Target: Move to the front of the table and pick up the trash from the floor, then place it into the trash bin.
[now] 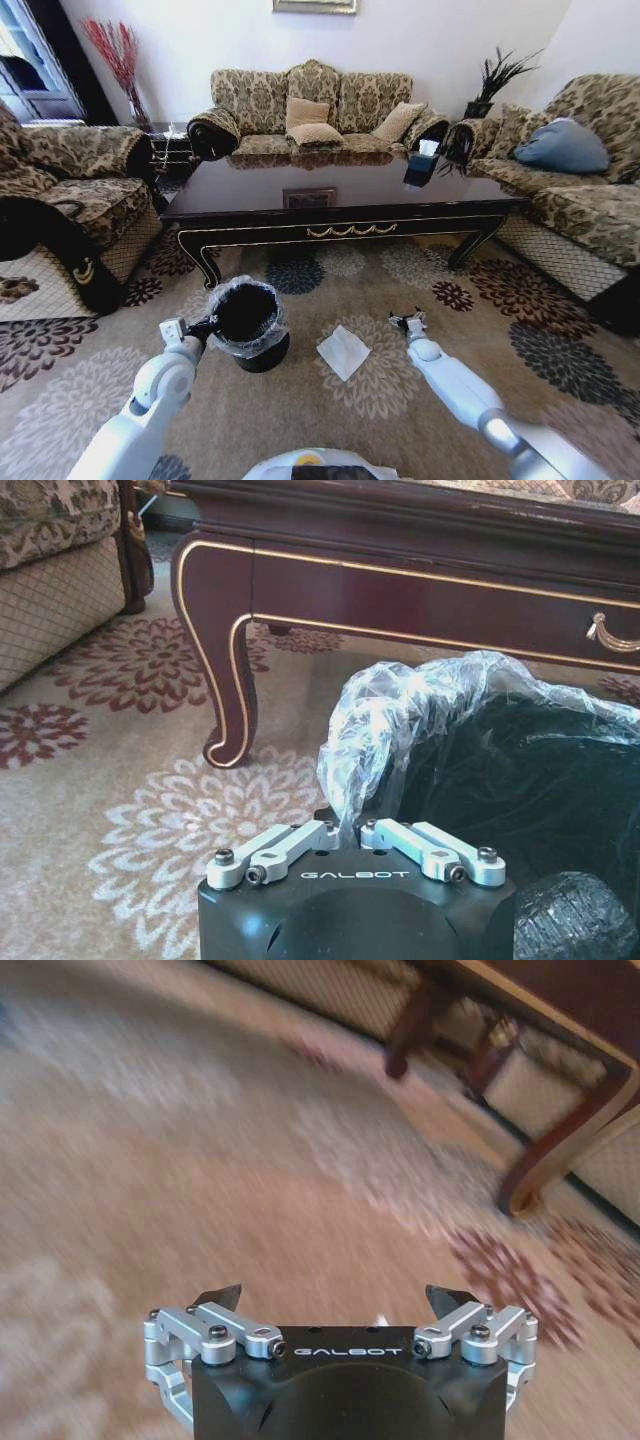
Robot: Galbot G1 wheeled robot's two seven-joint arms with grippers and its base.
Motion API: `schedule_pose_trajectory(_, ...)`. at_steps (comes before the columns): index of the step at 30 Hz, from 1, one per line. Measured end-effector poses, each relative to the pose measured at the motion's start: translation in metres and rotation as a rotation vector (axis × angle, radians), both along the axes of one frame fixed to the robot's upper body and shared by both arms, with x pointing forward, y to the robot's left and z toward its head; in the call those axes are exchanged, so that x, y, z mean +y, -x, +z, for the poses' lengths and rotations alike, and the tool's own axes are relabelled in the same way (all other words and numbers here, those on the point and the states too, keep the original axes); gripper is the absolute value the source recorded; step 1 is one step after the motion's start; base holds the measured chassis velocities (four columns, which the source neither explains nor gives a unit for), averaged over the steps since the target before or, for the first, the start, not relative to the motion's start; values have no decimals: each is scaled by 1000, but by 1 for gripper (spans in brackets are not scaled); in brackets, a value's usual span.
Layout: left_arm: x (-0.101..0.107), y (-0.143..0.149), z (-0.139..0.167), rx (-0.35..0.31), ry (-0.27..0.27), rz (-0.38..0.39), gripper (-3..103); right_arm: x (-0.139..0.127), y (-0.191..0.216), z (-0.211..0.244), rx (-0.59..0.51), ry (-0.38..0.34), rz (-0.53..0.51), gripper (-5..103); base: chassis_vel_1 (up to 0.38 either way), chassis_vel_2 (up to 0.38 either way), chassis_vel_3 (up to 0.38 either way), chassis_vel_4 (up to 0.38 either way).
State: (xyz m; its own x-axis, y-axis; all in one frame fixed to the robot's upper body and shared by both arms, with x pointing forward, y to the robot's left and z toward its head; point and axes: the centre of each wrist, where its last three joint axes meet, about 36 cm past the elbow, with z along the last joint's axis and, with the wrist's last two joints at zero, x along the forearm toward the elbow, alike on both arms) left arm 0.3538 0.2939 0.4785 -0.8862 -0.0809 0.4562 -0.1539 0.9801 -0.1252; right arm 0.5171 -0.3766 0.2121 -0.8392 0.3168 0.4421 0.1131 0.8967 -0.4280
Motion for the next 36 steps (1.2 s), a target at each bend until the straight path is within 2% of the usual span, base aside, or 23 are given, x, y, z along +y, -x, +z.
schedule_pose_trajectory(3,2,4,1,2,-4,4,3,0,3,-10,35,5,-41,100,0,0,0,0)
schedule_pose_trajectory(13,0,10,0,8,-2,1,3,12,1,-29,46,-51,-41,100,0,0,0,0)
schedule_pose_trajectory(21,-2,12,3,0,-4,-7,3,14,-2,-38,76,-56,-67,101,0,0,0,0)
schedule_pose_trajectory(22,-2,12,3,-1,-4,-8,3,13,-4,-38,79,-55,-72,97,0,0,0,0)
schedule_pose_trajectory(24,-2,12,3,-1,-4,-9,3,12,-5,-38,82,-53,-78,97,0,0,0,0)
schedule_pose_trajectory(28,-3,12,4,-2,-3,-10,3,7,-8,-37,91,-53,-85,77,0,0,0,0)
schedule_pose_trajectory(30,-3,13,4,-3,-3,-11,3,6,-9,-37,93,-51,-84,77,0,0,0,0)
schedule_pose_trajectory(33,-3,14,5,-5,-5,-15,3,5,-10,-37,101,-41,-85,60,0,0,0,0)
schedule_pose_trajectory(35,-4,14,6,-6,-6,-16,3,5,-10,-38,106,-37,-86,60,0,0,0,0)
schedule_pose_trajectory(36,-4,15,7,-8,-7,-18,3,4,-10,-38,113,-30,-89,49,0,0,0,0)
